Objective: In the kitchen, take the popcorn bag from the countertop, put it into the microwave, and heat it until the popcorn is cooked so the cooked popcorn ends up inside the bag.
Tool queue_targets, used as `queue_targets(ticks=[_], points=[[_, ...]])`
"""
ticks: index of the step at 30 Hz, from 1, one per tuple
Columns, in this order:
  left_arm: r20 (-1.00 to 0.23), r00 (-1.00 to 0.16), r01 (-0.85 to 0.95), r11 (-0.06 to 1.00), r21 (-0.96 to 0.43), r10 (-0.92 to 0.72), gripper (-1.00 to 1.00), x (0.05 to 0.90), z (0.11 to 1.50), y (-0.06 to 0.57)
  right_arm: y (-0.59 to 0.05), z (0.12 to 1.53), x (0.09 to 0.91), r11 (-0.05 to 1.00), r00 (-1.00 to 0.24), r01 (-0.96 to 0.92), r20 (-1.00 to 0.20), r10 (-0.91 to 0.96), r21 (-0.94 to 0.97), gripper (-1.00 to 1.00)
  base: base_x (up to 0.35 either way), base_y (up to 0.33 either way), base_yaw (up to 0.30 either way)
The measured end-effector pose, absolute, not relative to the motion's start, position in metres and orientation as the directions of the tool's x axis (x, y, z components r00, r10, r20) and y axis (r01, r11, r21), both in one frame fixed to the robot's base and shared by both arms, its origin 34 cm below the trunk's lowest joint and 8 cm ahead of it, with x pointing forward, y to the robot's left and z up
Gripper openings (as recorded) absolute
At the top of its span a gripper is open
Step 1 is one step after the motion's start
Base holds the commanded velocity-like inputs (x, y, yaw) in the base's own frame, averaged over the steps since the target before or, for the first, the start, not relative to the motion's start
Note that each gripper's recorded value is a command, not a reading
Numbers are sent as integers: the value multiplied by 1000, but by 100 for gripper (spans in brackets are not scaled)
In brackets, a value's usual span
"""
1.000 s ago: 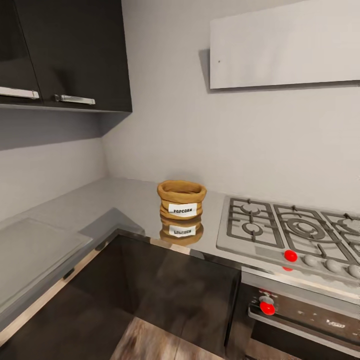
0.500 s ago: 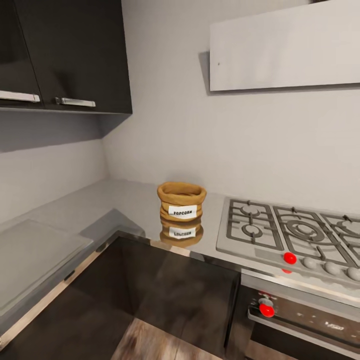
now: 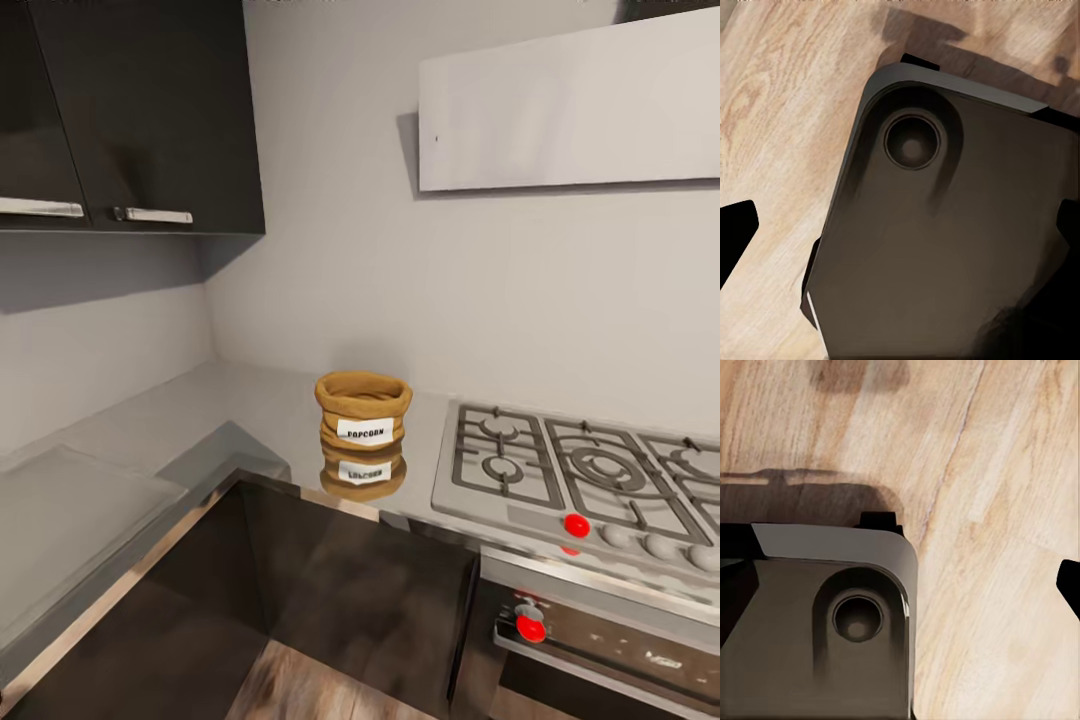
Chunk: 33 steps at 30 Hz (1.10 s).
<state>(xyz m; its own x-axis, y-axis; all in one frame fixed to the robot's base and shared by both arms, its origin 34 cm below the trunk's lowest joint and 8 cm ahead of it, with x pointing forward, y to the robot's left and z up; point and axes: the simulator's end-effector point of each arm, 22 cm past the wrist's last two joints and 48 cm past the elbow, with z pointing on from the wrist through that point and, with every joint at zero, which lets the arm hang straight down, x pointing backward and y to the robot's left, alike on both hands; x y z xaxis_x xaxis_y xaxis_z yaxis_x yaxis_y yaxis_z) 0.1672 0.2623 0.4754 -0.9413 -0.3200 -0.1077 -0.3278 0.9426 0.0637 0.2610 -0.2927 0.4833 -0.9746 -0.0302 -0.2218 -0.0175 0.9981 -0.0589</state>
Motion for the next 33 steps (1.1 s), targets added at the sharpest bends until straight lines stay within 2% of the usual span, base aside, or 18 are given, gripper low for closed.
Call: queue_targets(ticks=[33], points=[[-107,-941,-327,944,54,-320,100,165,524,260,-273,532,259,996,-970,-82,-229,-75,24,100,0,0,0]])
